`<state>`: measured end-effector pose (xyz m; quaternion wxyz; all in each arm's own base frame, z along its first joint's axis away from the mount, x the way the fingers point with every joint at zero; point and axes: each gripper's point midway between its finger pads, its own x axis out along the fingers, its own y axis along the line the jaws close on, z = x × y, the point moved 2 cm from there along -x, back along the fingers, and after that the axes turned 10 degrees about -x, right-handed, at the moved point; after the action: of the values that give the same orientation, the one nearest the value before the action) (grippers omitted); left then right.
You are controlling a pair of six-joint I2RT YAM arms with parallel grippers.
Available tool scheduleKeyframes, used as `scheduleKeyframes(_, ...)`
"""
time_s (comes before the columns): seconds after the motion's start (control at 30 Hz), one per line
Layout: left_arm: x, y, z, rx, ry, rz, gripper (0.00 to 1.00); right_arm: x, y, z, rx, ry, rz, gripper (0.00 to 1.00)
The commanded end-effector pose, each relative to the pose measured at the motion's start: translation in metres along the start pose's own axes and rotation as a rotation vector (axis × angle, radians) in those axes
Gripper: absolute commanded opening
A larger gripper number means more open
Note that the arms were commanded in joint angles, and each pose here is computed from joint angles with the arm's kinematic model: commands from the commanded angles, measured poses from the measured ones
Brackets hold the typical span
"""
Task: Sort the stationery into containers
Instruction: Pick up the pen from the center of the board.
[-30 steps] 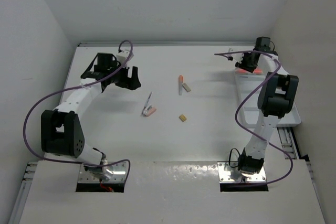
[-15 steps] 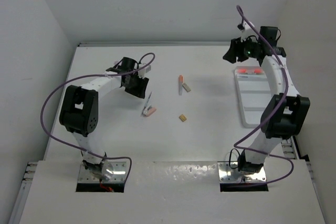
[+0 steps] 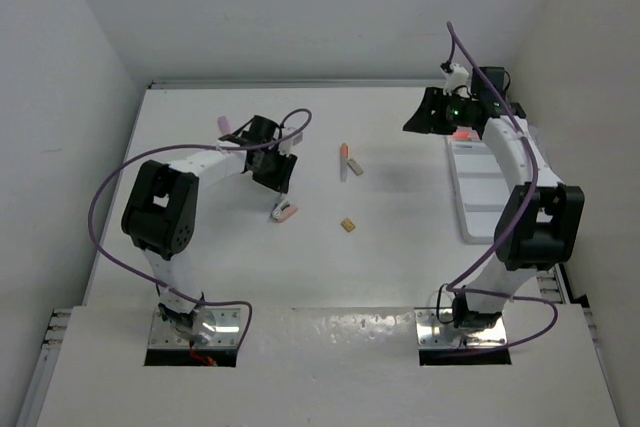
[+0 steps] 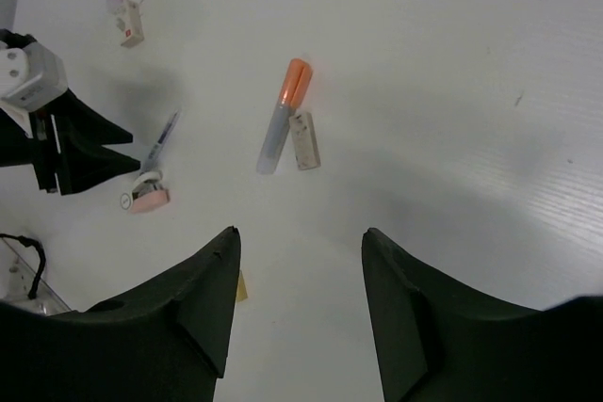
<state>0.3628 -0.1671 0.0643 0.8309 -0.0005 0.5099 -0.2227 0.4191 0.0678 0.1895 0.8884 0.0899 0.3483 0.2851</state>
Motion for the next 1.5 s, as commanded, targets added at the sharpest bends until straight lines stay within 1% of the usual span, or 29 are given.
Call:
scheduleKeyframes(0.0, 0.009, -0.007, -0.003, -0.009, 0.001, 0.007, 0.49, -0.017, 0.013, 0.024, -0.028, -0.061, -0.048, 0.53)
scheduleKeyframes(0.17, 0.019, 0.007, -0.014, -0.030, 0.034, 0.088, 0.47, -0.016, 0.015, 0.026, 0.040, -0.039, -0.037, 0.51)
scheduleKeyframes(0.27, 0.023, 0.015, -0.022, -0.028, 0.064, 0.128, 0.44, -0.015, 0.018, 0.021, 0.021, -0.032, -0.030, 0.49)
scheduleKeyframes(0.37, 0.024, 0.020, -0.029, -0.024, 0.082, 0.155, 0.41, -0.017, 0.022, 0.019, -0.014, -0.054, -0.030, 0.49)
scheduleKeyframes(0.5, 0.024, 0.029, -0.047, -0.008, 0.135, 0.185, 0.32, -0.020, 0.029, 0.017, -0.050, -0.058, -0.020, 0.48)
scheduleKeyframes(0.6, 0.019, 0.035, -0.059, -0.031, 0.165, 0.188, 0.28, -0.019, 0.035, 0.013, -0.058, -0.051, -0.009, 0.48)
scheduleKeyframes(0.63, 0.015, 0.036, -0.060, -0.002, 0.162, 0.176, 0.27, -0.019, 0.039, 0.013, -0.066, -0.058, -0.002, 0.48)
scheduleKeyframes(0.7, 0.012, 0.040, -0.067, -0.006, 0.165, 0.174, 0.17, -0.020, 0.041, 0.011, -0.064, -0.065, 0.005, 0.48)
scheduleKeyframes(0.73, 0.007, 0.036, -0.064, -0.007, 0.145, 0.139, 0.14, -0.015, 0.055, 0.007, -0.083, -0.061, 0.037, 0.48)
scheduleKeyframes(0.77, 0.005, 0.034, -0.059, -0.007, 0.116, 0.117, 0.05, -0.014, 0.059, 0.007, -0.087, -0.069, 0.047, 0.49)
scheduleKeyframes(0.8, 0.001, 0.034, -0.053, -0.027, 0.085, 0.092, 0.02, -0.012, 0.063, 0.006, -0.074, -0.072, 0.063, 0.49)
scheduleKeyframes(0.83, -0.008, 0.021, -0.044, -0.033, 0.036, 0.007, 0.00, -0.009, 0.072, 0.004, -0.075, -0.079, 0.093, 0.49)
scheduleKeyframes(0.87, -0.013, 0.016, -0.030, -0.037, -0.029, -0.038, 0.00, -0.009, 0.079, 0.006, -0.052, -0.090, 0.111, 0.49)
scheduleKeyframes(0.93, -0.040, 0.001, 0.003, -0.062, -0.188, -0.132, 0.00, -0.005, 0.098, 0.010, -0.054, -0.115, 0.170, 0.49)
scheduleKeyframes(0.97, -0.050, -0.002, 0.015, -0.064, -0.242, -0.159, 0.00, -0.004, 0.104, 0.012, -0.032, -0.120, 0.189, 0.49)
scheduleKeyframes(1.03, -0.081, -0.023, 0.041, -0.049, -0.362, -0.263, 0.00, -0.002, 0.126, 0.026, -0.061, -0.145, 0.243, 0.49)
scheduleKeyframes(1.07, -0.091, -0.031, 0.047, -0.065, -0.386, -0.308, 0.00, 0.002, 0.130, 0.028, -0.049, -0.140, 0.257, 0.49)
scheduleKeyframes(1.1, -0.106, -0.047, 0.052, -0.049, -0.410, -0.386, 0.00, 0.003, 0.142, 0.032, -0.061, -0.142, 0.283, 0.49)
scheduleKeyframes(1.13, -0.118, -0.055, 0.062, -0.040, -0.452, -0.435, 0.00, 0.002, 0.152, 0.045, -0.080, -0.167, 0.303, 0.48)
scheduleKeyframes(1.17, -0.127, -0.066, 0.065, -0.065, -0.458, -0.487, 0.00, 0.005, 0.158, 0.048, -0.059, -0.163, 0.325, 0.48)
scheduleKeyframes(1.2, -0.141, -0.080, 0.065, -0.033, -0.462, -0.580, 0.00, 0.005, 0.171, 0.059, -0.077, -0.191, 0.358, 0.48)
scheduleKeyframes(1.23, -0.154, -0.088, 0.076, 0.010, -0.531, -0.633, 0.00, 0.007, 0.176, 0.062, -0.071, -0.197, 0.375, 0.48)
scheduleKeyframes(1.27, -0.162, -0.097, 0.074, -0.032, -0.529, -0.679, 0.00, 0.011, 0.181, 0.065, -0.032, -0.193, 0.390, 0.48)
scheduleKeyframes(1.3, -0.168, -0.103, 0.073, -0.038, -0.534, -0.717, 0.00, 0.012, 0.192, 0.074, -0.047, -0.220, 0.421, 0.48)
scheduleKeyframes(1.33, -0.175, -0.107, 0.079, -0.033, -0.568, -0.747, 0.00, 0.013, 0.198, 0.078, -0.030, -0.221, 0.440, 0.48)
scheduleKeyframes(1.4, -0.184, -0.117, 0.078, -0.108, -0.539, -0.818, 0.00, 0.020, 0.216, 0.083, -0.044, -0.228, 0.488, 0.48)
scheduleKeyframes(1.43, -0.186, -0.118, 0.079, -0.121, -0.542, -0.826, 0.00, 0.017, 0.218, 0.089, -0.056, -0.245, 0.492, 0.48)
scheduleKeyframes(1.47, -0.190, -0.120, 0.080, -0.119, -0.546, -0.845, 0.00, 0.022, 0.224, 0.087, -0.066, -0.235, 0.506, 0.48)
